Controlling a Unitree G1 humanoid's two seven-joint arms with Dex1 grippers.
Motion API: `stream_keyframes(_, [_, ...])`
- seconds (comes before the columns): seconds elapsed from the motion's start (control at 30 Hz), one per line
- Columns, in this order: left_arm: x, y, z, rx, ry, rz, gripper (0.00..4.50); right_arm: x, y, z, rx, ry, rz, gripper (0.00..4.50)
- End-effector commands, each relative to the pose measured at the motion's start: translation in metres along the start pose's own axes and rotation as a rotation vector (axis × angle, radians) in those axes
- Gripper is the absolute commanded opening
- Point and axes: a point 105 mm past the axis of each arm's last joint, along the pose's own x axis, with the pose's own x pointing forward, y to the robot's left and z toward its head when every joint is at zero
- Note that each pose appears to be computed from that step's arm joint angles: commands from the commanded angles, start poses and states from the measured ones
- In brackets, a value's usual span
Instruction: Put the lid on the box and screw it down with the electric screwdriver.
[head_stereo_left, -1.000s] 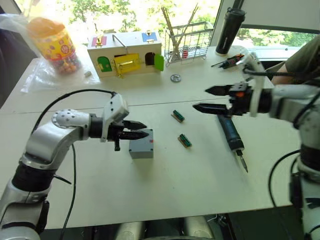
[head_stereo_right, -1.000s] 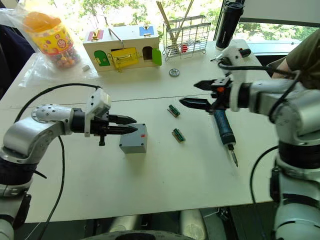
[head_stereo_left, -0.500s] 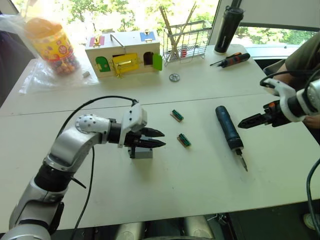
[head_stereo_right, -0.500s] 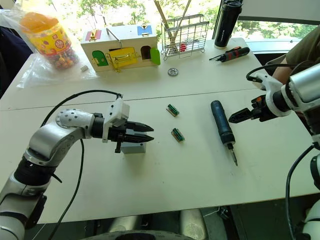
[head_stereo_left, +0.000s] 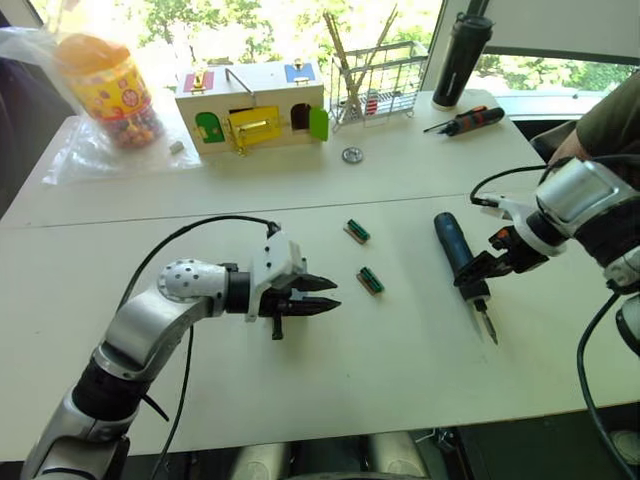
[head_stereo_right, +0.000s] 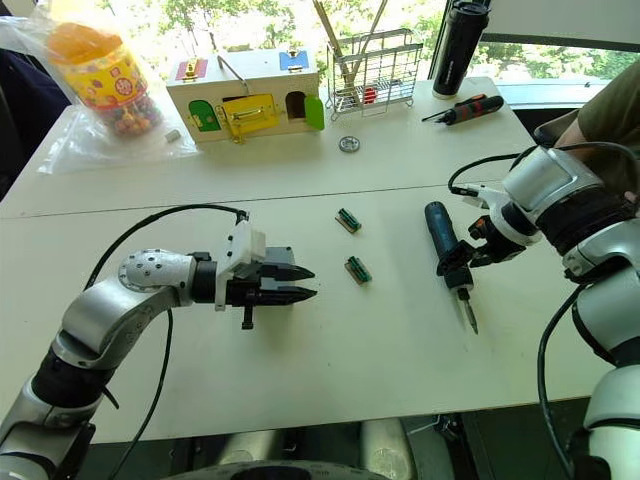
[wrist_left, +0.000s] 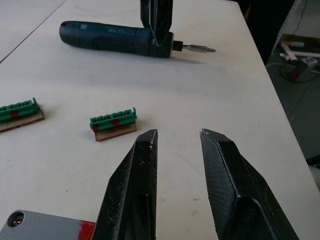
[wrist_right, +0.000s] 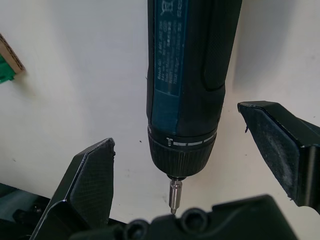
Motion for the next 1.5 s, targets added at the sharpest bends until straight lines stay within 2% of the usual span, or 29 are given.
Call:
stream_keyframes(0.03, [-0.004,-0.002,0.008,0.020,-0.026,0.031,1.33,0.005,-0.002,0.003,-0.053,0.040,-0.039,4.44])
stream_keyframes(0.27, [0.000,-0.003,0.001,-0.006,-0.024,0.064,1.33,0.036,0.006,0.013,-0.078,0.095,-0.036,4.44])
stream_keyframes(0.4, [0.001,-0.004,0.000,-0.016,-0.027,0.074,1.33,0.043,-0.002,0.017,-0.084,0.104,-0.085,4.44])
stream_keyframes(0.5, [0.000,-0.003,0.000,-0.023,-0.027,0.083,1.33,0.047,-0.010,0.022,-0.083,0.085,-0.142,3.72])
stream_keyframes(0.67, [-0.002,-0.001,-0.002,-0.027,-0.022,0.091,1.33,0.054,-0.010,0.020,-0.101,0.106,-0.150,1.96])
stream_keyframes(0.8, [-0.003,0.005,-0.002,-0.020,-0.015,0.094,1.33,0.056,-0.008,0.014,-0.117,0.127,-0.135,1.88])
stream_keyframes(0.97, [-0.015,0.018,-0.005,-0.018,0.017,0.111,1.33,0.032,-0.011,0.025,-0.140,0.023,-0.139,1.88])
stream_keyframes(1.1, [-0.032,0.036,-0.008,-0.027,0.044,0.140,1.33,-0.021,0.008,0.061,-0.107,-0.230,-0.083,1.88])
stream_keyframes(1.3, [-0.056,0.057,-0.008,-0.044,0.074,0.165,1.33,-0.109,0.044,0.090,-0.049,-0.638,0.068,1.88])
stream_keyframes(1.37, [-0.063,0.062,-0.008,-0.067,0.078,0.166,1.33,-0.141,0.062,0.099,-0.068,-0.828,0.169,1.88])
stream_keyframes(1.43, [-0.070,0.066,-0.010,-0.091,0.081,0.172,1.33,-0.163,0.080,0.105,-0.171,-1.009,0.219,1.88])
stream_keyframes(1.5, [-0.075,0.072,-0.012,-0.114,0.095,0.187,1.33,-0.193,0.113,0.104,-0.367,-1.330,0.299,1.88])
